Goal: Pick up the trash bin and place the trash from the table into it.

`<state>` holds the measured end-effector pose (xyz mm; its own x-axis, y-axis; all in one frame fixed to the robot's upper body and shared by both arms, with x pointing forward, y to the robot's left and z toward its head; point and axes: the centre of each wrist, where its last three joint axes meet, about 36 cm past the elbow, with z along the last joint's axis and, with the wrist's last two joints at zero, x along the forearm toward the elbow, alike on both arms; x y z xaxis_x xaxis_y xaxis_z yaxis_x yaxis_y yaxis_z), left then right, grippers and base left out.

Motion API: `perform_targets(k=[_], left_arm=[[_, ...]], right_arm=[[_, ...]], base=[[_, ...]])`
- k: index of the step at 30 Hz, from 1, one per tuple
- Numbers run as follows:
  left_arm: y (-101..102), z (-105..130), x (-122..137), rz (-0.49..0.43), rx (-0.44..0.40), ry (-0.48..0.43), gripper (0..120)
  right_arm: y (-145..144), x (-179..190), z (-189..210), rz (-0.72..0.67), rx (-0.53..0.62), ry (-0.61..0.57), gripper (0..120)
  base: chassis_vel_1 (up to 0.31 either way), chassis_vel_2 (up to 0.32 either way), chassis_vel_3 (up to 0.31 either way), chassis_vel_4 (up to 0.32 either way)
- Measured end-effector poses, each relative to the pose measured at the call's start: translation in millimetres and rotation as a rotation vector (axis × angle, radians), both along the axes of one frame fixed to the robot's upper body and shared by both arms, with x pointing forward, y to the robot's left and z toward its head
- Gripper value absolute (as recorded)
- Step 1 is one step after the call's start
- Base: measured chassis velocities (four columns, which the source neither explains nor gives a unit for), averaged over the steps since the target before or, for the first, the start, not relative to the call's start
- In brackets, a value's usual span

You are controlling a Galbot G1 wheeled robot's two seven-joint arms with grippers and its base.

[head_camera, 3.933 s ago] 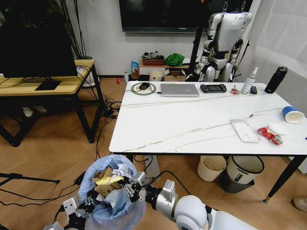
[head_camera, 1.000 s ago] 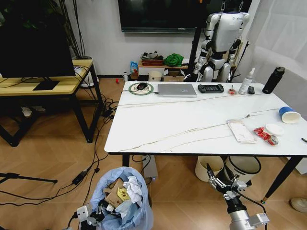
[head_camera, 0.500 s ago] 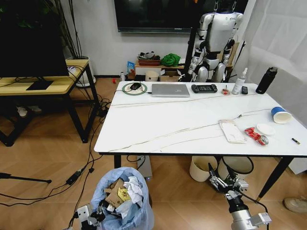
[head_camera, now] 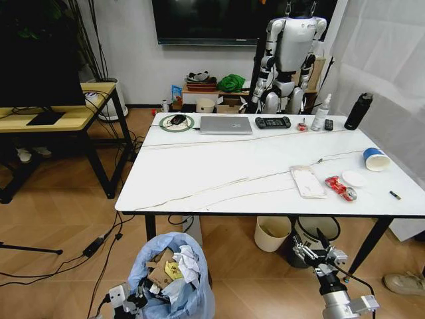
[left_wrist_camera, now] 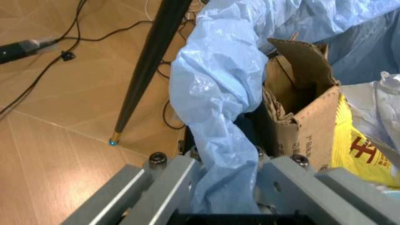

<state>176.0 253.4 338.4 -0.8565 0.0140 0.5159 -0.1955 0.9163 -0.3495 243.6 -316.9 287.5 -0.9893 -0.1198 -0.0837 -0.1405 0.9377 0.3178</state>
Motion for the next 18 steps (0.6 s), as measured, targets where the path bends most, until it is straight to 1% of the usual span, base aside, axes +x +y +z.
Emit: perform_targets(k=[18], left_arm=[[-2.4,-3.0,0.4,0.001,0.0,0.007,0]], right_arm=[[-4.4,4.6,-1.2,0.0,0.006,-0.002,100]], base=[[-0.082,-0.081,0.075,0.081]])
